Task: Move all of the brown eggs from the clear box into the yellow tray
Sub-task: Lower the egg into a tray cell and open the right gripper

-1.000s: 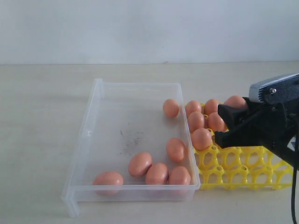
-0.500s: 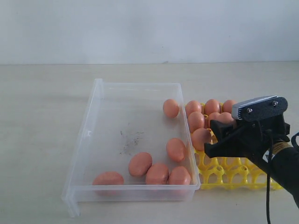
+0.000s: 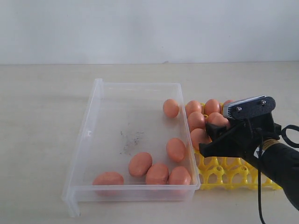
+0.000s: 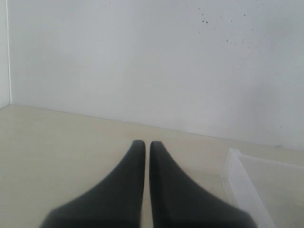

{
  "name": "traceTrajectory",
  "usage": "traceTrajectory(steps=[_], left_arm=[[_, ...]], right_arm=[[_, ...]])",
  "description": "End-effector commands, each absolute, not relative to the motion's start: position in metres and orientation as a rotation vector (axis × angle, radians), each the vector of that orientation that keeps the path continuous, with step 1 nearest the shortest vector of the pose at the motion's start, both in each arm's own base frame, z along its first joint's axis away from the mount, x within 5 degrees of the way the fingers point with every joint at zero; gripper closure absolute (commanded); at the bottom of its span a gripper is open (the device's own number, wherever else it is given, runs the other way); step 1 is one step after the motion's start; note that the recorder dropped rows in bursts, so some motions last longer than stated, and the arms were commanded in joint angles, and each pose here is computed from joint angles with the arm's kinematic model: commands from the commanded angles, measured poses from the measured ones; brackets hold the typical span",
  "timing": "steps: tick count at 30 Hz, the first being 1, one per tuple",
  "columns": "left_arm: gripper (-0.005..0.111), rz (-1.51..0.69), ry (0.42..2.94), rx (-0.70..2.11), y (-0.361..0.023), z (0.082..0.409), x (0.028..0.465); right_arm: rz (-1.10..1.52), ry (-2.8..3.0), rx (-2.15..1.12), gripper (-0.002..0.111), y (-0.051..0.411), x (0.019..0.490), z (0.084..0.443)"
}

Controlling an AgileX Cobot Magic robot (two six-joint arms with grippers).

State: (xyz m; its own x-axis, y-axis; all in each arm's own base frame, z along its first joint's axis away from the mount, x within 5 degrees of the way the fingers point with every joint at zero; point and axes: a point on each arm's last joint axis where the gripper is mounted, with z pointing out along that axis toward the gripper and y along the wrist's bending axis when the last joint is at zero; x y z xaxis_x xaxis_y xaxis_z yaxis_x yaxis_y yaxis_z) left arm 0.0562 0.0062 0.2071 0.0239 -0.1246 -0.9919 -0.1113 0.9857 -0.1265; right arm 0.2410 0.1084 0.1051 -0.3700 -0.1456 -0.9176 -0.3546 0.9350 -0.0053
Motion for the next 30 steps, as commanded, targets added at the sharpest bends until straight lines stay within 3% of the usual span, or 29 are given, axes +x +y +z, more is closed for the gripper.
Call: traceTrajectory(steps=[1,5,8,14,17,25,30], left_arm=[[0.103,-0.026,1.547,-0.199,0.006,0.206,0.056],[0.103,-0.026,1.547,-0.199,0.006,0.206,0.056],[0.103,-0.026,1.547,-0.199,0.006,0.206,0.056],[0.103,-0.026,1.547,-0.199,0.006,0.206,0.056],[0.103,-0.026,1.547,-0.199,0.006,0.206,0.056],[0.103,-0.026,1.547,-0.199,0.006,0.206,0.056],[0.103,-0.026,1.547,-0.199,0.006,0.206,0.056]], right_arm=[[0.23,1.951,-0.362,0.109,0.108,0.242,0.105],[0.231,1.952,-0.36,0.108,0.108,0.242,0.105],[0.231,1.958,-0.361,0.1,0.108,0.242,0.105],[0.231,1.966,-0.361,0.063,0.108,0.241,0.104],[0.24,1.971,-0.348,0.052,0.108,0.241,0.104],[0.25,1.943,-0.337,0.051,0.109,0.242,0.108],[0.267,1.881,-0.321,0.051,0.108,0.242,0.13]])
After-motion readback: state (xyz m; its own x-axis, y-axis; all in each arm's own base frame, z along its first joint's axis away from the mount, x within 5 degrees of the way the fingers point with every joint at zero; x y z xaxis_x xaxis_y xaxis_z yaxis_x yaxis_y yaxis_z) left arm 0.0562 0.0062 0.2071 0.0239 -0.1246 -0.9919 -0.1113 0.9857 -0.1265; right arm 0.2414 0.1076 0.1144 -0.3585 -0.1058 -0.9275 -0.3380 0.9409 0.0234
